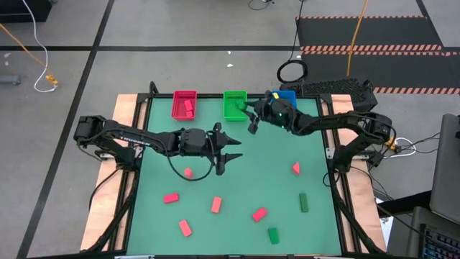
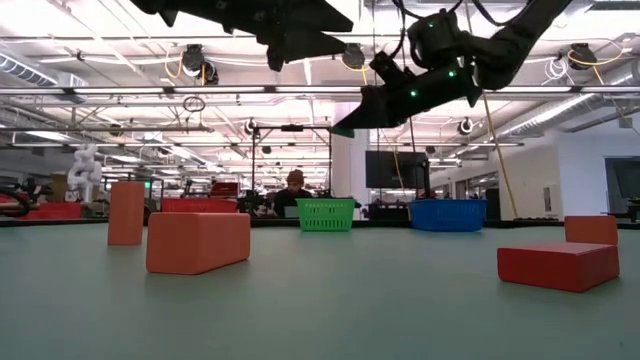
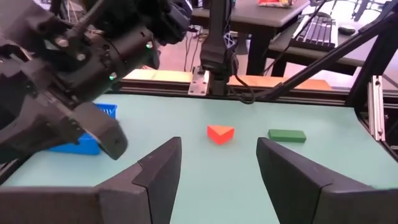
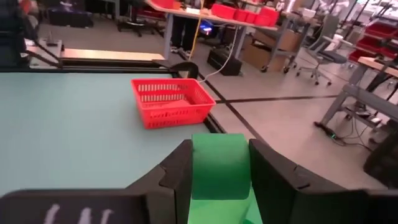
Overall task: Sort & place blocks by color
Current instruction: Put the green block into the green basket, then put the orange block into the blue basket
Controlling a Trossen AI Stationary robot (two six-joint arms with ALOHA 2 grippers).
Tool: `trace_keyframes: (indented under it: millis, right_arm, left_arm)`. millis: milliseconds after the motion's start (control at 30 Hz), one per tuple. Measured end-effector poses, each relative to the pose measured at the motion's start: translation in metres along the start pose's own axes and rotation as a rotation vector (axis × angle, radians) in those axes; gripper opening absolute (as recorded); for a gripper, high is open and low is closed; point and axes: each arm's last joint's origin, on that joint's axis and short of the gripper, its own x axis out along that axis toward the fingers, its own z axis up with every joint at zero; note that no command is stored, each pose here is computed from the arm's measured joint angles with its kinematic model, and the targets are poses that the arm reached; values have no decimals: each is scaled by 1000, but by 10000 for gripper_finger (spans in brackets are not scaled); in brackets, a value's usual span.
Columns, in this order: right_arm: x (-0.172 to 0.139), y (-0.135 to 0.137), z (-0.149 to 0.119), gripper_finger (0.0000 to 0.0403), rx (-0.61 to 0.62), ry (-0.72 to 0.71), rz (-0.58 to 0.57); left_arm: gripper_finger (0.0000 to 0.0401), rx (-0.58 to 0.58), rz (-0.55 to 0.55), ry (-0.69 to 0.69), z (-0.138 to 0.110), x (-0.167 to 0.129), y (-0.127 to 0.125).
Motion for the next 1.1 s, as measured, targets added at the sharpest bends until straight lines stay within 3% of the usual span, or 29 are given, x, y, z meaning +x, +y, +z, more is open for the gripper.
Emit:
trace_keyframes:
  millis: [500, 700, 867, 1100]
  right_arm:
    - [22, 0, -25, 131, 46, -3, 4]
    - [30, 0, -36, 139, -18, -8, -41]
    - [32, -1, -40, 188, -18, 3, -71]
    - [33, -5, -44, 263, -18, 39, -197]
  left_arm:
    - [212, 5, -1, -29, 3, 0, 0]
    - [212, 3, -3, -14, 1, 0, 0]
    - [212, 0, -3, -3, 0, 0, 0]
    - [212, -2, -3, 1, 0, 0, 0]
